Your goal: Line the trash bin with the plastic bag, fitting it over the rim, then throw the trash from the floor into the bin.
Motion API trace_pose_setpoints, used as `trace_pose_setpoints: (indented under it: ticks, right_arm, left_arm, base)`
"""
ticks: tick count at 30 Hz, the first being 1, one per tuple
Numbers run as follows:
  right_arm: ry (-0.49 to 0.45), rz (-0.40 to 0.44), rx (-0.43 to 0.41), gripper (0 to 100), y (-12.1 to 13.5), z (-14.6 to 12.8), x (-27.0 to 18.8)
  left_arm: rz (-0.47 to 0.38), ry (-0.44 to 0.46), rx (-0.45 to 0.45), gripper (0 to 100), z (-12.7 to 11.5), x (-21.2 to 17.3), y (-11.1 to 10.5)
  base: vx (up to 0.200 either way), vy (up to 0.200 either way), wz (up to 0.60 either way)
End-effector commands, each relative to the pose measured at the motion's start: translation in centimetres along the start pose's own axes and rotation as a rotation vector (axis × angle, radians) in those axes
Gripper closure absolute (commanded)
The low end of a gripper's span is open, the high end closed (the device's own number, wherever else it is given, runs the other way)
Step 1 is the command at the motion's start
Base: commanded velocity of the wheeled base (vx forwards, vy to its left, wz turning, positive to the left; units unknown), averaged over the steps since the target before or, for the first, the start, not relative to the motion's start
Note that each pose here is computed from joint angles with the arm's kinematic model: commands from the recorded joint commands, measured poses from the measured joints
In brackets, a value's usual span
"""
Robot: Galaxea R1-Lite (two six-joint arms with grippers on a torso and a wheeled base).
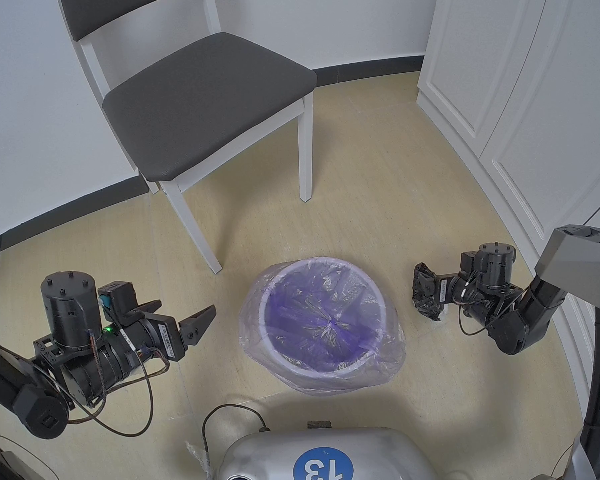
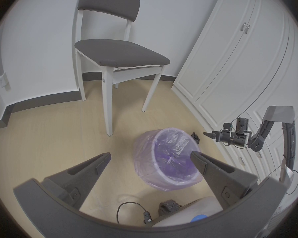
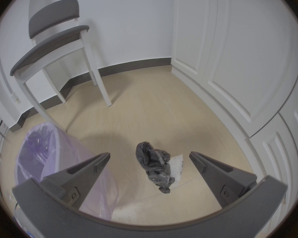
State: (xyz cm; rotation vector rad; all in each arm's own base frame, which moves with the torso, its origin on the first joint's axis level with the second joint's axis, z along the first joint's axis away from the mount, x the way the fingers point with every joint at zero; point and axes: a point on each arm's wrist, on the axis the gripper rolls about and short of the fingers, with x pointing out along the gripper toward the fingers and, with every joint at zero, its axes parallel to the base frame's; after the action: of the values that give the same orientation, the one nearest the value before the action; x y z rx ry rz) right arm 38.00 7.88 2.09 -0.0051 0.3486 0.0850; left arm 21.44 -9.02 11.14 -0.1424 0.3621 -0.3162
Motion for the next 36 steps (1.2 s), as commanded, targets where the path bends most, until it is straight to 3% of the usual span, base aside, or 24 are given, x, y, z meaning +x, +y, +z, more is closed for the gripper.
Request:
trace_pose_setpoints:
  ticks: [1,6,9,12,18,21,29,36]
  right_arm:
    - [0.077,0.089,-0.054,0,-0.5,-1.7,-1.9]
    - [0.07,0.367,-0.224,0,-0.6,-2.4,-8.2]
    - [0.047,0.503,-0.329,0,-0.6,-3.4,-10.1]
    - [0.064,0.523,-0.386,0,-0.5,-4.4,-10.4]
    - [0.149,0.574,-0.416,0,0.2,-6.9,-10.4]
    - [0.183,0.654,-0.429,0,1.0,-8.5,-10.0]
    - [0.129,0.667,-0.419,0,2.0,-11.7,-6.2]
    - [0.131,0.658,-0.394,0,2.4,-11.7,-3.4]
  left_arm:
    - [0.086,0.037,0.002,0,-1.0,0.7,0.5]
    - [0.201,0.061,0.003,0,-1.9,0.9,1.4]
    - [0.213,0.05,0.0,0,-1.8,0.8,1.5]
    - [0.21,0.039,0.001,0,-1.5,0.8,1.4]
    - [0.209,0.049,0.007,0,-1.7,1.1,1.4]
    - [0.207,0.046,0.008,0,-1.7,1.3,1.4]
    - [0.204,0.012,0.009,0,-1.2,0.6,1.1]
    - [0.194,-0.011,0.009,0,-0.8,0.2,0.9]
  base:
    - [0.0,0.0,0.0]
    - [0.0,0.0,0.0]
    - [0.0,0.0,0.0]
    - [0.0,0.0,0.0]
    - [0.0,0.0,0.0]
    - [0.0,0.0,0.0]
    - [0.0,0.0,0.0]
    - [0.0,0.0,0.0]
